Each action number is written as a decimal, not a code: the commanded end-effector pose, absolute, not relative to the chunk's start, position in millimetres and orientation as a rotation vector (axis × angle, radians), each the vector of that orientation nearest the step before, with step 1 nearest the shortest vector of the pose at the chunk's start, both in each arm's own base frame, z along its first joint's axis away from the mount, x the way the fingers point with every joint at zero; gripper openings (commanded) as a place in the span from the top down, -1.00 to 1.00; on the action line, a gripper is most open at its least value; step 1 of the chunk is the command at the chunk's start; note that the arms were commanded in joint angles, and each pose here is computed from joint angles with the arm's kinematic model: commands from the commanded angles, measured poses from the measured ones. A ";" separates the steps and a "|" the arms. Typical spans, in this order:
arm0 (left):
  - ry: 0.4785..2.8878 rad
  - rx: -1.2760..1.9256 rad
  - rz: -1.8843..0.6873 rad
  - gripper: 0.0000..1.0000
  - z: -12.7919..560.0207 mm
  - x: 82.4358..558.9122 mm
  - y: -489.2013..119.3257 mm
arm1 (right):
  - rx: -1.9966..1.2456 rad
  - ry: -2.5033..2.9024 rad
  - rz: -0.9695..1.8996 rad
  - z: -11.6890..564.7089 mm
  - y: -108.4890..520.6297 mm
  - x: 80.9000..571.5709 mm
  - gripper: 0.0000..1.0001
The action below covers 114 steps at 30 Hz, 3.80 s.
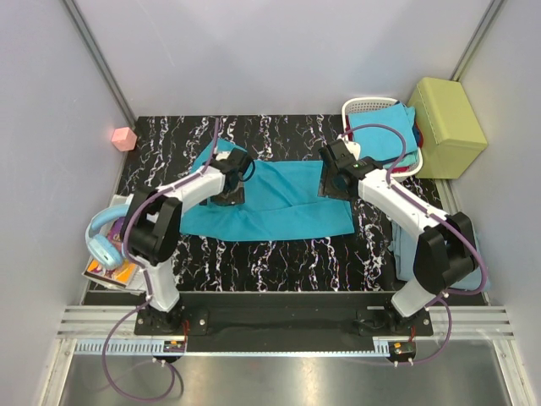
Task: Fold and stack the t-shirts
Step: Fold the flattened tshirt in 1/3 of the way
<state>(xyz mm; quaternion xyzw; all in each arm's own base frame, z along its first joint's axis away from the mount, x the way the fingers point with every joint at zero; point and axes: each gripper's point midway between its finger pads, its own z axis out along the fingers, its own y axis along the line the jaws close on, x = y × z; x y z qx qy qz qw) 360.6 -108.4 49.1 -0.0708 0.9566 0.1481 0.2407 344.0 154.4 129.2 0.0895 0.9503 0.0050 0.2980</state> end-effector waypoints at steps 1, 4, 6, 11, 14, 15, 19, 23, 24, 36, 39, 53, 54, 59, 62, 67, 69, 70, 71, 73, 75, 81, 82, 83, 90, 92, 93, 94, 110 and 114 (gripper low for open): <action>2.439 -0.262 0.286 -0.96 116.8 377.9 -117.1 | 0.238 2.490 0.045 136.3 159.7 351.4 -0.29; 2.390 -0.275 0.268 -0.98 136.9 368.1 -111.7 | 0.236 2.485 0.051 137.7 160.8 351.6 -0.29; 2.391 -0.275 0.255 -0.98 138.3 357.3 -108.1 | 0.238 2.492 0.060 136.0 161.9 351.2 -0.28; 2.463 -0.280 0.240 -0.98 111.2 324.3 -105.1 | 0.230 2.516 0.076 128.2 168.6 351.6 -0.27; 2.512 -0.270 0.232 -0.98 92.4 306.3 -107.0 | 0.227 2.515 0.086 128.7 172.8 352.7 -0.27; 2.522 -0.268 0.228 -0.98 87.6 303.2 -108.3 | 0.225 2.520 0.083 127.8 172.4 352.1 -0.27; 2.574 -0.250 0.212 -0.90 65.6 292.8 -111.2 | 0.223 2.512 0.085 130.6 173.3 353.7 -0.27; 2.621 -0.238 0.181 -0.77 52.8 291.0 -118.6 | 0.227 2.513 0.077 131.1 171.6 352.2 -0.26; 2.643 -0.236 0.179 -0.75 47.3 288.7 -120.2 | 0.227 2.515 0.074 130.8 170.6 351.0 -0.26; 2.814 -0.192 0.126 -0.71 10.8 255.6 -138.6 | 0.279 2.677 0.073 76.9 173.1 322.2 -0.25; 2.827 -0.181 0.127 -0.71 7.7 248.8 -140.3 | 0.323 2.734 0.076 59.9 172.3 308.6 -0.25; 2.828 -0.133 0.126 -0.72 7.8 234.1 -148.7 | 0.529 2.967 0.117 6.5 166.6 233.4 -0.25; 2.827 -0.131 0.127 -0.73 8.6 234.6 -148.6 | 0.537 2.973 0.115 5.3 165.2 229.8 -0.25; 2.815 -0.133 0.139 -0.73 12.2 235.9 -146.6 | 0.520 2.934 0.150 14.3 163.6 229.4 -0.22; 2.811 -0.125 0.144 -0.73 14.4 237.5 -146.5 | 0.465 2.805 0.174 45.7 165.3 257.6 -0.22; 2.810 -0.121 0.145 -0.73 16.5 239.4 -147.5 | 0.378 2.652 0.165 94.6 168.3 299.4 -0.25; 2.807 -0.121 0.145 -0.73 17.7 239.3 -147.0 | 0.356 2.620 0.148 109.7 171.1 314.9 -0.27; 2.807 -0.124 0.145 -0.73 17.4 239.2 -147.0 | 0.339 2.609 0.124 112.0 169.8 319.4 -0.27; 2.806 -0.124 0.144 -0.73 17.8 239.3 -147.1 | 0.342 2.583 0.104 116.9 167.9 328.7 -0.27; 2.807 -0.122 0.139 -0.73 18.5 238.9 -147.4 | 0.380 2.605 0.019 102.0 153.5 340.2 -0.26; 2.803 -0.123 0.134 -0.73 20.4 239.2 -147.6 | 0.431 2.629 -0.050 85.3 142.3 349.3 -0.19; 2.787 -0.120 0.125 -0.73 27.9 238.2 -145.8 | 0.534 2.643 -0.144 62.9 120.1 366.7 -0.09; 2.780 -0.121 0.118 -0.73 31.0 238.6 -145.7 | 0.540 2.646 -0.151 61.4 118.7 367.0 -0.08; 2.779 -0.119 0.120 -0.73 31.7 238.0 -144.9 | 0.544 2.647 -0.158 60.5 117.2 366.2 -0.07; 2.783 -0.106 0.110 -0.73 32.7 235.0 -143.7 | 0.569 2.700 -0.195 41.6 110.6 350.0 -0.06; 2.787 -0.103 0.109 -0.73 32.2 233.9 -143.5 | 0.594 2.726 -0.204 33.4 107.8 336.5 -0.05; 2.789 -0.102 0.104 -0.73 31.7 233.4 -144.1 | 0.602 2.726 -0.189 35.0 108.0 332.1 -0.04; 2.790 -0.100 0.099 -0.73 32.0 233.1 -144.6 | 0.609 2.747 -0.199 27.6 105.8 320.4 -0.04; 2.795 -0.026 0.061 -0.72 36.1 233.3 -151.0 | 0.684 2.805 -0.200 18.7 96.6 246.4 0.05; 2.682 -0.049 0.065 -0.72 68.1 246.6 -148.6 | 0.546 2.711 -0.124 49.3 103.6 276.9 -0.13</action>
